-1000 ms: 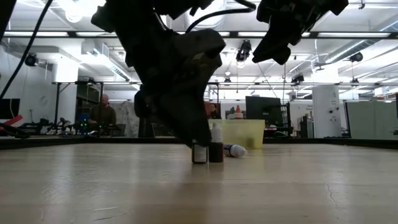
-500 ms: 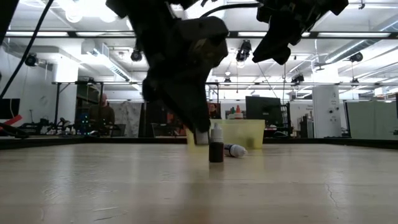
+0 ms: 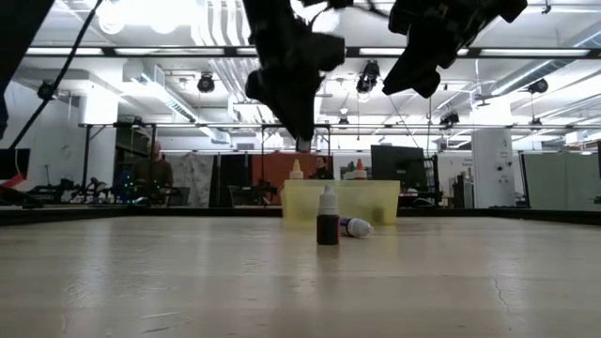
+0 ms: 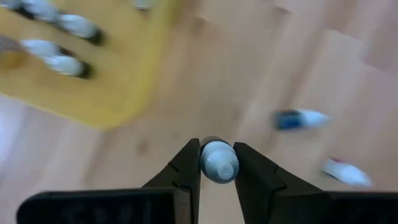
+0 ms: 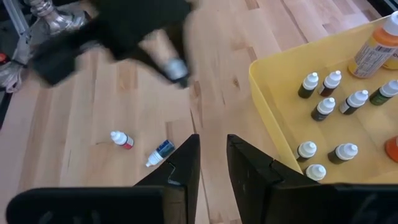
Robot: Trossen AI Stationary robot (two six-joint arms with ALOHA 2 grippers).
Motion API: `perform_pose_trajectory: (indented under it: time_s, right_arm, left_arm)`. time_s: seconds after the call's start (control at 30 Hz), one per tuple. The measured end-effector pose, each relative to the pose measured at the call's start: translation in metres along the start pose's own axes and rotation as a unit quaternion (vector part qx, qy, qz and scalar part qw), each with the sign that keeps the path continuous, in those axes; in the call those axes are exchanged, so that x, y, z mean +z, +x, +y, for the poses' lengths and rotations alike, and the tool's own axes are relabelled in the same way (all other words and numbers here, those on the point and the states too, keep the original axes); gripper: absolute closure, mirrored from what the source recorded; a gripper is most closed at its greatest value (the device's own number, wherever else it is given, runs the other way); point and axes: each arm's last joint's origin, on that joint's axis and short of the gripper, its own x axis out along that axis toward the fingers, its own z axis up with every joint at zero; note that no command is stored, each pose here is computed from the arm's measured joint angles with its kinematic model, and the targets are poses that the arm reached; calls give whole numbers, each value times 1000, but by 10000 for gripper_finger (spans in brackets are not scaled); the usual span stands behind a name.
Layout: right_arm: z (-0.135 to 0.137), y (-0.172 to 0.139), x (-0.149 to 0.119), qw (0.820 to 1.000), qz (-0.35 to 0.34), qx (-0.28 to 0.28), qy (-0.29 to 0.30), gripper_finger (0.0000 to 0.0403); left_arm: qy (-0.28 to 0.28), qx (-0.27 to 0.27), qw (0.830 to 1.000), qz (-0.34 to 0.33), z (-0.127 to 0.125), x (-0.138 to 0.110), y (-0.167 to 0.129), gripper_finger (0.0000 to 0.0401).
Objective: Pick & Place food coloring
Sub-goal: Put the small dark green food coloring bottle into the yellow bin
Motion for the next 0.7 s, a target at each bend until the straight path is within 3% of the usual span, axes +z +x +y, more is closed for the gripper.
perform_pose_trajectory:
  time_s: [0.33,0.5,0.7]
  right_arm:
    - [4,-30,5,1000,10,-10,0,331]
    - [7,-60,12,998,19,-51,15,334]
    - [11,-99,32,993,-33,-105,43,330]
  left_arm:
    - [15,20,1000,11,69,22,11,347]
    - [35,-4,999,16,97,29,15,347]
    - [41,-46,998,10,121,35,21,347]
